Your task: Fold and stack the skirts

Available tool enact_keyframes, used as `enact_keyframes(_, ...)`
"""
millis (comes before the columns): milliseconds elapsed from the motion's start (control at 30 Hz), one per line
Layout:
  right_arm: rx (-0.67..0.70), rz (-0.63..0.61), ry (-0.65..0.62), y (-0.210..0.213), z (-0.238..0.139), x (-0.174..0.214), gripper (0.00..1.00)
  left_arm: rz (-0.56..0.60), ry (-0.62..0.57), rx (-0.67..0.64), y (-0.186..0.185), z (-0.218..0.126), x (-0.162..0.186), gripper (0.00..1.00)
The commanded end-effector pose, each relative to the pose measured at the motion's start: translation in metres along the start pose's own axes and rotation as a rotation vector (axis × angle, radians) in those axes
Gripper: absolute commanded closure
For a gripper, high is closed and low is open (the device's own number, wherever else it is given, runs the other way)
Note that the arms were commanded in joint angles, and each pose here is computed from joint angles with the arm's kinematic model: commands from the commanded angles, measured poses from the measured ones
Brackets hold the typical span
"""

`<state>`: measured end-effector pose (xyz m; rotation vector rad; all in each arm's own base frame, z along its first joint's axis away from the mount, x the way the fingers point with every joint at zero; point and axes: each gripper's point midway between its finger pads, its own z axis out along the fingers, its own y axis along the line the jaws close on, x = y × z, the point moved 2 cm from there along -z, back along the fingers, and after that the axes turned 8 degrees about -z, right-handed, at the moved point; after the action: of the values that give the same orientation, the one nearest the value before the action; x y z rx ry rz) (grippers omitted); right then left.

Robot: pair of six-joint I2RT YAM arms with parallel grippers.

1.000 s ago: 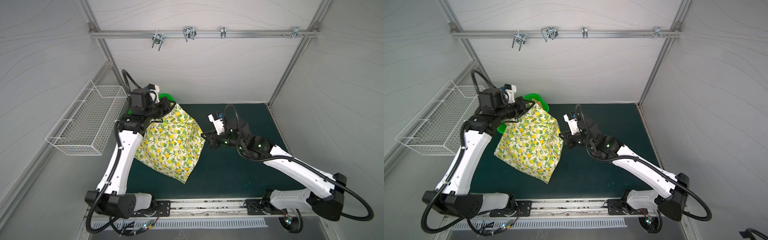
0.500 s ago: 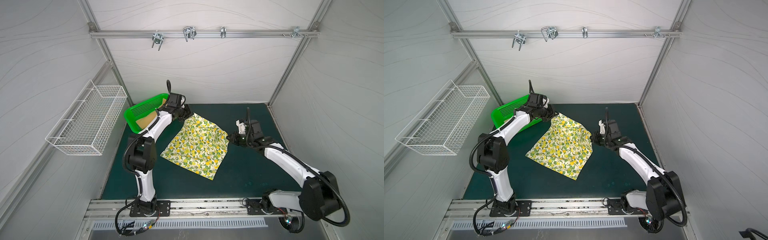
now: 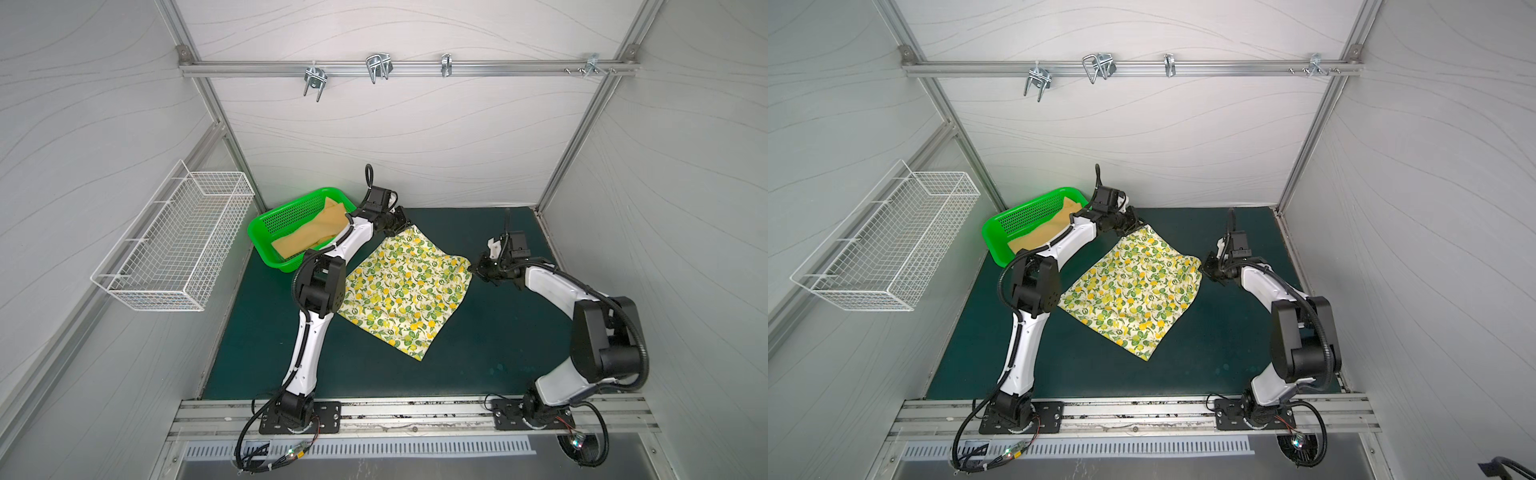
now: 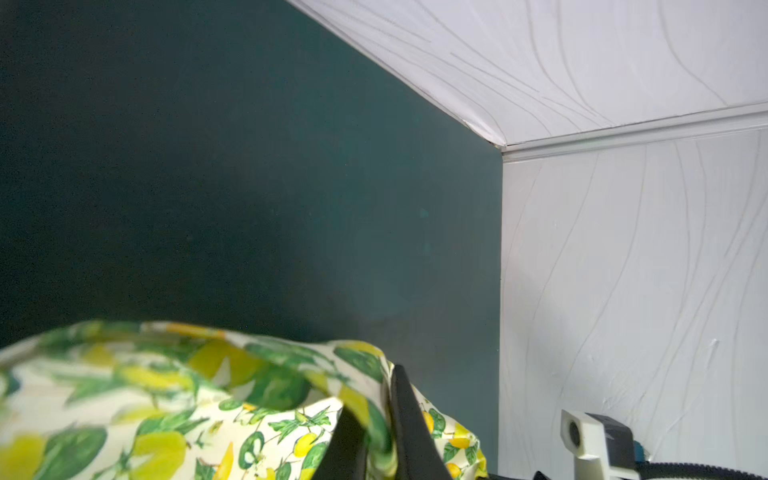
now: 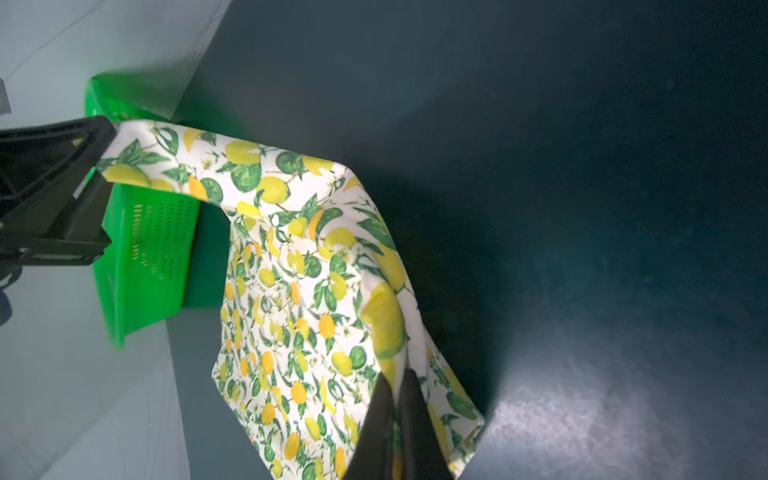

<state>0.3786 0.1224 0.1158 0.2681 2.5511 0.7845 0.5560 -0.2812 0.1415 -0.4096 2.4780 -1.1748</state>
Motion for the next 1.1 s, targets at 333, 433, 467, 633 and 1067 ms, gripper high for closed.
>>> enact_keyframes(333,0.201,0.039,-0.018,-0.057,0.003,-0.05,0.65,0.058,-0.097,0.178,-0.076,-0.093,0.0,0.01)
enact_keyframes(433,0.249,0.012,-0.041,-0.06,-0.009,-0.067,0.47,0.063,-0.125,0.16,-0.07,-0.127,0.013,0.01)
enact_keyframes(467,0.259,0.004,-0.052,-0.059,-0.012,-0.071,0.41,0.065,-0.137,0.146,-0.065,-0.136,0.017,0.01)
enact_keyframes(633,0.183,-0.04,-0.118,-0.029,-0.033,-0.076,0.13,0.029,-0.185,0.035,-0.021,-0.182,0.04,0.01)
enact_keyframes(1067,0.045,-0.464,-0.024,0.09,-0.035,0.069,0.01,-0.189,-0.211,-0.248,0.13,-0.226,0.119,0.01)
